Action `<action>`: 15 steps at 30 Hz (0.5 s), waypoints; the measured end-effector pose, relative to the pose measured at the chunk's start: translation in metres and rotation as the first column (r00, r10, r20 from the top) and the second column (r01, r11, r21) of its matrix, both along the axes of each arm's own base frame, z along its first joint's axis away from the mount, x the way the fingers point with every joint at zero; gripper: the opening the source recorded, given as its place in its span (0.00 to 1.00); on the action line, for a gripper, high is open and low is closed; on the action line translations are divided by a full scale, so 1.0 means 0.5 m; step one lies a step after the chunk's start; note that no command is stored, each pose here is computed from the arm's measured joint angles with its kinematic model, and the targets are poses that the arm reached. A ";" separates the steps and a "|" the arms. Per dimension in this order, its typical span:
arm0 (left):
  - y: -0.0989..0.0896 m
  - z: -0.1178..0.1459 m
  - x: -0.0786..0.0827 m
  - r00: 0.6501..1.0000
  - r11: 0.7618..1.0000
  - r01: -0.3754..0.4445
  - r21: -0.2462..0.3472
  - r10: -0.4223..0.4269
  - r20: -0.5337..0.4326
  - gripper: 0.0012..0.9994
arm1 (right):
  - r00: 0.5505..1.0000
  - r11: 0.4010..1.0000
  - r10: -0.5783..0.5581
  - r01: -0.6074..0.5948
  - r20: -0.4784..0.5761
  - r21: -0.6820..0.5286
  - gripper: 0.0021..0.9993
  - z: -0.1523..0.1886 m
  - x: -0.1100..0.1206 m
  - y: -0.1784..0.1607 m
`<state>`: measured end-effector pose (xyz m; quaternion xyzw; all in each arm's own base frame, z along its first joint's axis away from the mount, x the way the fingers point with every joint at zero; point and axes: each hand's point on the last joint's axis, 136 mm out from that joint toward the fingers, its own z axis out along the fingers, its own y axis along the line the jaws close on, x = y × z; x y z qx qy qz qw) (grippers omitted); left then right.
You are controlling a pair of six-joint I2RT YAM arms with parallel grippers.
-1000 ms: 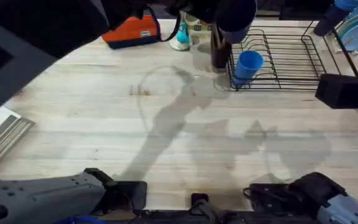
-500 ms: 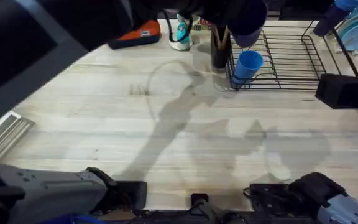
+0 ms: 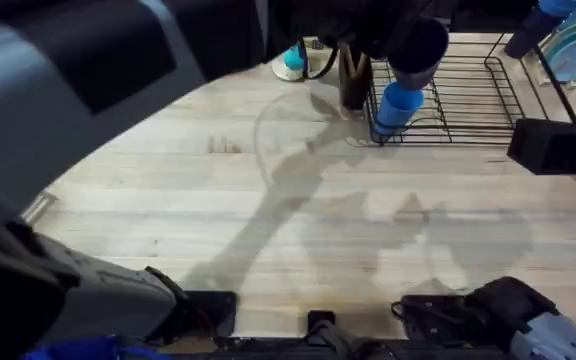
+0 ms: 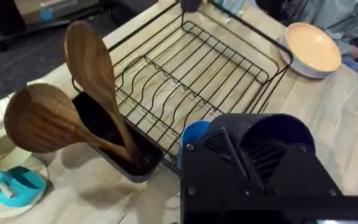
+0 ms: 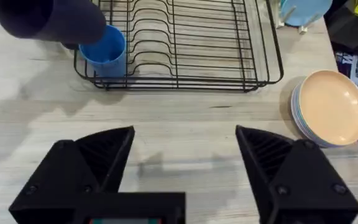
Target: Pick up the cup on the table and put them onto the rack.
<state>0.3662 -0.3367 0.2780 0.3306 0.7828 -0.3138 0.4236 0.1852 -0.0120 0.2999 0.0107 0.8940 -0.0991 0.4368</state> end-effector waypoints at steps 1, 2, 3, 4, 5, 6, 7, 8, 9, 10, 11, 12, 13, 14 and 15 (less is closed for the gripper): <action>-0.001 -0.006 0.002 1.000 1.000 0.000 0.004 0.000 -0.006 0.04 | 1.000 1.000 0.000 0.000 0.000 0.000 1.00 0.000 0.000 0.000; -0.003 -0.014 0.004 1.000 1.000 -0.001 0.007 0.002 -0.014 0.04 | 1.000 1.000 0.000 0.000 0.000 0.000 1.00 0.000 0.000 0.000; -0.004 -0.021 0.006 1.000 1.000 -0.002 0.010 0.002 -0.021 0.04 | 1.000 1.000 0.000 0.000 0.000 0.000 1.00 0.000 0.000 0.000; -0.005 -0.026 0.008 1.000 1.000 -0.003 0.011 0.004 -0.026 0.04 | 1.000 1.000 0.000 0.000 0.000 0.000 1.00 0.000 0.000 0.000; -0.007 -0.031 0.010 0.999 1.000 -0.005 0.011 0.006 -0.032 0.04 | 1.000 1.000 0.000 0.000 0.000 0.000 1.00 0.000 0.000 0.000; -0.008 -0.035 0.012 0.999 1.000 -0.006 0.012 0.006 -0.035 0.04 | 1.000 1.000 0.000 0.000 0.000 0.000 1.00 0.000 0.000 0.000; -0.010 -0.038 0.014 0.999 1.000 -0.008 0.011 0.008 -0.040 0.04 | 1.000 1.000 0.000 0.000 0.000 0.000 1.00 0.000 0.000 0.000; -0.011 -0.042 0.016 0.999 1.000 -0.008 0.012 0.009 -0.043 0.04 | 1.000 1.000 0.000 0.000 0.000 0.000 1.00 0.000 0.000 0.000; -0.012 -0.043 0.017 0.999 1.000 -0.009 0.011 0.009 -0.042 0.04 | 1.000 1.000 0.000 0.000 0.000 0.000 1.00 0.000 0.000 0.000; -0.013 -0.045 0.019 0.999 1.000 -0.009 0.010 0.010 -0.042 0.04 | 1.000 1.000 0.000 0.000 0.000 0.000 1.00 0.000 0.000 0.000; -0.014 -0.047 0.020 0.999 1.000 -0.009 0.011 0.010 -0.043 0.04 | 1.000 1.000 0.000 0.000 0.000 0.000 1.00 0.000 0.000 0.000; -0.014 -0.047 0.020 0.999 1.000 -0.010 0.010 0.010 -0.044 0.04 | 1.000 1.000 0.000 0.000 0.000 0.000 1.00 0.000 0.000 0.000; -0.015 -0.046 0.021 0.999 1.000 -0.010 0.007 0.010 -0.041 0.04 | 1.000 1.000 0.000 0.000 0.000 0.000 1.00 0.000 0.000 0.000; -0.016 -0.046 0.022 0.999 1.000 -0.011 0.005 0.011 -0.039 0.04 | 1.000 1.000 0.000 0.000 0.000 0.000 1.00 0.000 0.000 0.000; -0.016 -0.044 0.023 0.999 1.000 -0.011 0.003 0.011 -0.036 0.04 | 1.000 1.000 0.000 0.000 0.000 0.000 1.00 0.000 0.000 0.000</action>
